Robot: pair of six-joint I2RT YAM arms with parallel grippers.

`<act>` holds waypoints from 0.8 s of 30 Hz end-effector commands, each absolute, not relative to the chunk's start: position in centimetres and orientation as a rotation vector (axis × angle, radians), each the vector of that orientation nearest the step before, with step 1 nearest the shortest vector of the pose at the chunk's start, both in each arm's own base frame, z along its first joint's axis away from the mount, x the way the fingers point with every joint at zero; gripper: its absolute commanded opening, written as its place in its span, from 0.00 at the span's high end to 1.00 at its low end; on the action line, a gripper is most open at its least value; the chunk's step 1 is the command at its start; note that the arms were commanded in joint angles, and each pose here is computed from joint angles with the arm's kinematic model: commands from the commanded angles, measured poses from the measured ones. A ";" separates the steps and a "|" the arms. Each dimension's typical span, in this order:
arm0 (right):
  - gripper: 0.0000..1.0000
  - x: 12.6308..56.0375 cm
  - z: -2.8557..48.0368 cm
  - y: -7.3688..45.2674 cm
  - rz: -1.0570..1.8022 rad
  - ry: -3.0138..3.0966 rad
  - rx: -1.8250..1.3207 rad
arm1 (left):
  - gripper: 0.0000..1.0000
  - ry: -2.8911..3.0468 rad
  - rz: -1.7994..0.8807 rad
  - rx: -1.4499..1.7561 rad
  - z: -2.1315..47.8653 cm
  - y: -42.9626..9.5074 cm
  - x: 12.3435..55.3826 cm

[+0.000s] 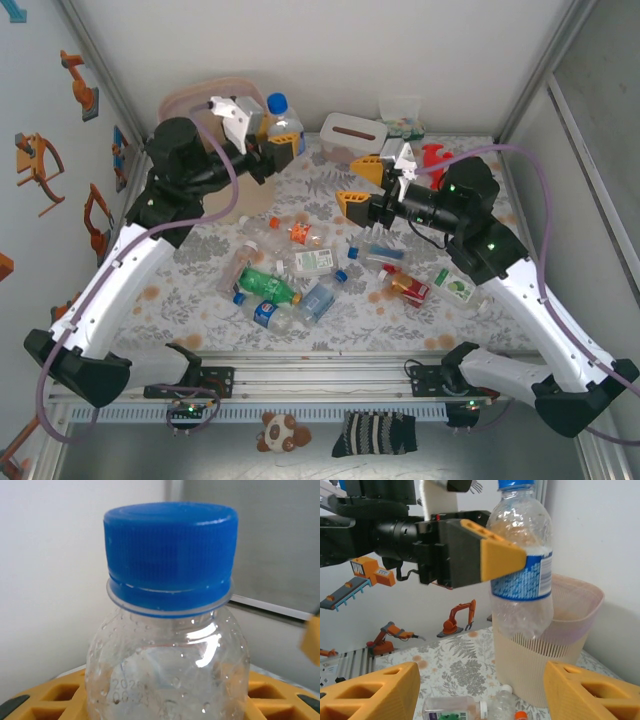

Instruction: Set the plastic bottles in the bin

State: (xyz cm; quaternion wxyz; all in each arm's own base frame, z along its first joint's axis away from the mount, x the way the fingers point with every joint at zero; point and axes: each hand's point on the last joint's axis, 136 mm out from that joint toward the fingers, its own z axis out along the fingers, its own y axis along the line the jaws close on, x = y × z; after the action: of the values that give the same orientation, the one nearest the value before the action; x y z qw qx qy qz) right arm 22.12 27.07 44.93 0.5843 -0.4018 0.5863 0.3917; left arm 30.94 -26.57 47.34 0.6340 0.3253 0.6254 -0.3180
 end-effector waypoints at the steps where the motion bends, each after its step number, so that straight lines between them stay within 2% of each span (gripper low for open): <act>1: 0.35 22.1 44.9 26.9 0.889 1.366 -0.933 | 1.00 1.480 -0.609 0.638 48.0 -23.9 33.7; 11: 0.35 22.3 44.9 26.8 0.882 1.380 -0.923 | 1.00 1.707 -0.389 0.234 45.3 -15.9 42.1; 24: 0.36 22.9 44.4 26.9 0.878 1.414 -0.914 | 1.00 1.954 -0.170 -0.139 39.3 -10.0 48.7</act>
State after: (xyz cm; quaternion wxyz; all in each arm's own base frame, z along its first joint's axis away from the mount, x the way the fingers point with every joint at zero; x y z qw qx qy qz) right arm 22.98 26.99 43.99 0.5780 -0.3910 0.6073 0.3798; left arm 48.11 -12.48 39.82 0.5761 0.0030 0.8112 -0.1003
